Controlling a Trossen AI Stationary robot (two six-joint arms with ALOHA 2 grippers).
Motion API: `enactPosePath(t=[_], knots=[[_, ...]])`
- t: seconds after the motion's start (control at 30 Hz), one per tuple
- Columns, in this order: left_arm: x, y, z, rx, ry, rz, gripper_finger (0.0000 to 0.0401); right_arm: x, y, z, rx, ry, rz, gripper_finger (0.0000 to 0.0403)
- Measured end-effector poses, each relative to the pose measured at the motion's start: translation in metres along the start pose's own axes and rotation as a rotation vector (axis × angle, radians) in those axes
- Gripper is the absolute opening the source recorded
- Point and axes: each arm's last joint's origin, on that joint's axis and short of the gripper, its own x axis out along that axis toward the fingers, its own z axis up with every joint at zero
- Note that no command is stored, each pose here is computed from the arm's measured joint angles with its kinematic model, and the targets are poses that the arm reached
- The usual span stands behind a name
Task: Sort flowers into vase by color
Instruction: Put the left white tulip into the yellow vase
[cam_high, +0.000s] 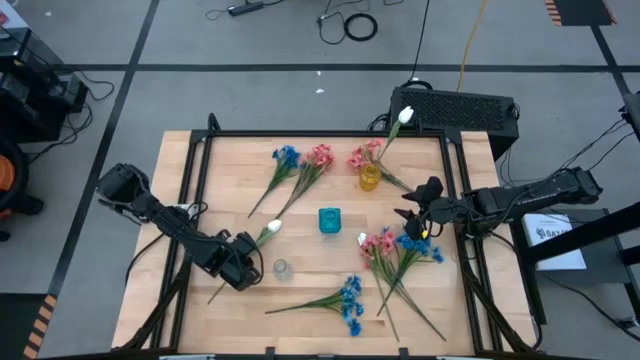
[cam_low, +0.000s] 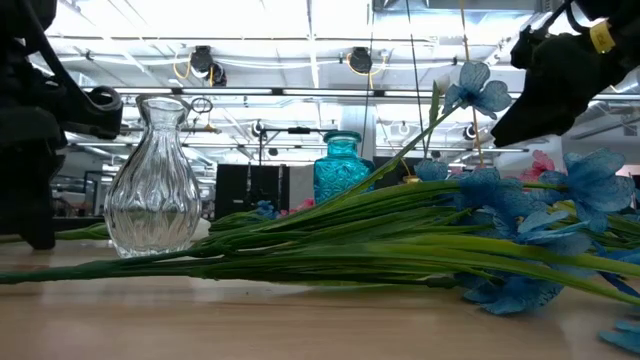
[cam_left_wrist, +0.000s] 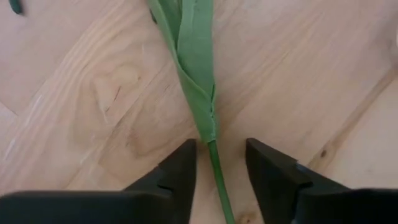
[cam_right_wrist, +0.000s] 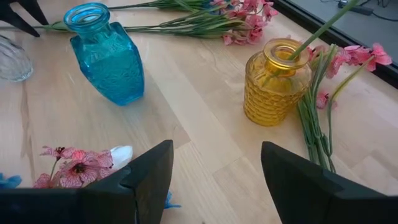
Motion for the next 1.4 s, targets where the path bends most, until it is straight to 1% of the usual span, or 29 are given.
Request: enactPosePath(t=[0.2,0.3,0.37,0.47,0.6,0.67,0.73,0.8,0.87,0.97,1.03,1.17,1.27,1.33,1.4], knots=[[0.001,0.001,0.000,0.001,-0.007,0.011,0.0050,0.000,0.000,0.001,0.003,-0.006,0.004,0.0235],[-0.001,0.003,0.002,-0.064,-0.009,0.023,0.0015,0.000,0.001,0.001,0.007,-0.008,0.006,0.0235],[-0.003,0.007,0.004,-0.098,-0.020,0.036,0.0008,0.000,0.001,0.001,0.023,-0.006,0.010,0.0235],[-0.013,0.017,0.009,-0.123,-0.041,0.052,0.0011,0.000,0.001,0.001,0.035,0.006,0.032,0.0235],[-0.042,0.028,0.022,-0.153,-0.062,0.023,0.0012,0.000,0.003,0.000,0.042,0.029,0.072,0.0235],[-0.060,0.032,0.031,-0.153,-0.111,-0.018,0.0012,0.000,0.003,0.000,0.042,0.033,0.077,0.0235],[-0.082,0.037,0.041,-0.141,-0.174,-0.087,0.0012,0.000,0.003,0.000,0.043,0.032,0.078,0.0235],[-0.103,0.041,0.052,-0.119,-0.259,-0.148,0.0012,0.000,0.003,0.000,0.042,0.033,0.078,0.0235],[-0.126,0.045,0.064,-0.091,-0.390,-0.186,0.0012,0.000,0.003,0.000,0.044,0.029,0.080,0.0235],[-0.159,0.050,0.084,-0.025,-0.641,-0.206,0.0012,0.000,0.004,0.002,0.042,0.016,0.087,0.0235],[-0.180,0.050,0.100,0.040,-0.815,-0.203,0.0012,0.000,0.005,0.004,0.046,-0.003,0.095,0.0235],[-0.213,0.049,0.134,0.154,-1.159,-0.194,0.0012,0.000,0.006,0.006,0.045,-0.024,0.106,0.0235],[-0.228,0.052,0.160,0.213,-1.379,-0.220,0.0012,-0.001,0.006,0.007,0.043,-0.033,0.111,0.0235],[-0.229,0.055,0.176,0.250,-1.479,-0.239,0.0012,-0.001,0.006,0.007,0.042,-0.033,0.112,0.0235],[-0.227,0.060,0.194,0.259,-1.573,-0.277,0.0012,-0.001,0.006,0.007,0.039,-0.033,0.111,0.0235]])
